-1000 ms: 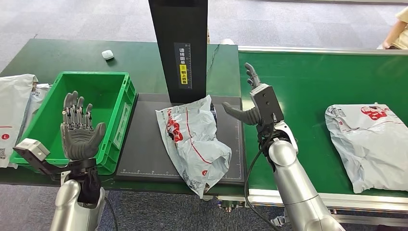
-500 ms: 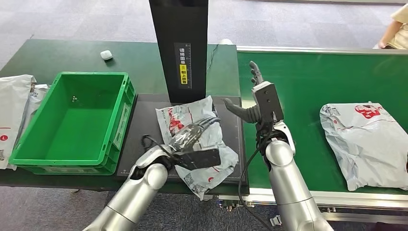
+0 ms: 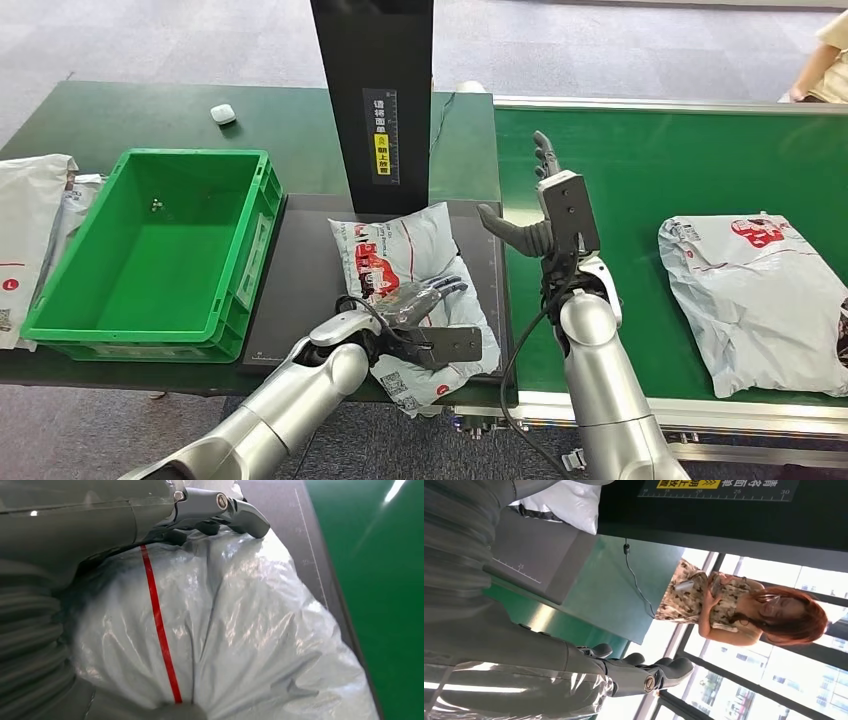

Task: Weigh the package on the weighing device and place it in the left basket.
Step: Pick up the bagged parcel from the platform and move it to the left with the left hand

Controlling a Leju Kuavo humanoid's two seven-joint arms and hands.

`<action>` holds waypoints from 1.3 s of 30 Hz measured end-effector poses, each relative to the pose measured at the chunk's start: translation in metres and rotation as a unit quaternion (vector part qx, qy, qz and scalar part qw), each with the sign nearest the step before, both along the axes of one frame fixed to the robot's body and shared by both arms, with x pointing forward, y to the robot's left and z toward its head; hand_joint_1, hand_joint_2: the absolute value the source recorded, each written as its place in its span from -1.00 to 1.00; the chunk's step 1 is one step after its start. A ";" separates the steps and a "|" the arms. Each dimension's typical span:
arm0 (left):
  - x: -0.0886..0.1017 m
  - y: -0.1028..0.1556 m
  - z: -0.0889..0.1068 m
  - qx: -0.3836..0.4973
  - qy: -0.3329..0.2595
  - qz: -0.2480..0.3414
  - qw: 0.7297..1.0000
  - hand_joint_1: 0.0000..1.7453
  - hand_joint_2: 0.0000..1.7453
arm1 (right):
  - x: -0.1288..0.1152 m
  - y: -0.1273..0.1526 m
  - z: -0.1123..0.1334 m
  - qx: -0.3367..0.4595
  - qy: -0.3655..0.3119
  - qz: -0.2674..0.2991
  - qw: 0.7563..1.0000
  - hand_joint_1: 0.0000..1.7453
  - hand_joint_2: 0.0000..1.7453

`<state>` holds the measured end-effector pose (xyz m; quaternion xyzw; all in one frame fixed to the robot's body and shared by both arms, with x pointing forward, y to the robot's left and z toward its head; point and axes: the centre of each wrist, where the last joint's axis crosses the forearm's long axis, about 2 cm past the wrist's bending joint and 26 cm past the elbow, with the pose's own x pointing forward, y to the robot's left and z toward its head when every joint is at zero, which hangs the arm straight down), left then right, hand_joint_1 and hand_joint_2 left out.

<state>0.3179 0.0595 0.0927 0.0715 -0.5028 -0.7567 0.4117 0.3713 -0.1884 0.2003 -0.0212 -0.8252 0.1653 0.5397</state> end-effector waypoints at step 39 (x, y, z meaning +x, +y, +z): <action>0.008 0.008 0.029 -0.138 -0.218 0.033 0.966 1.00 1.00 | -0.031 -0.014 -0.008 0.027 -0.007 -0.028 0.999 -1.00 1.00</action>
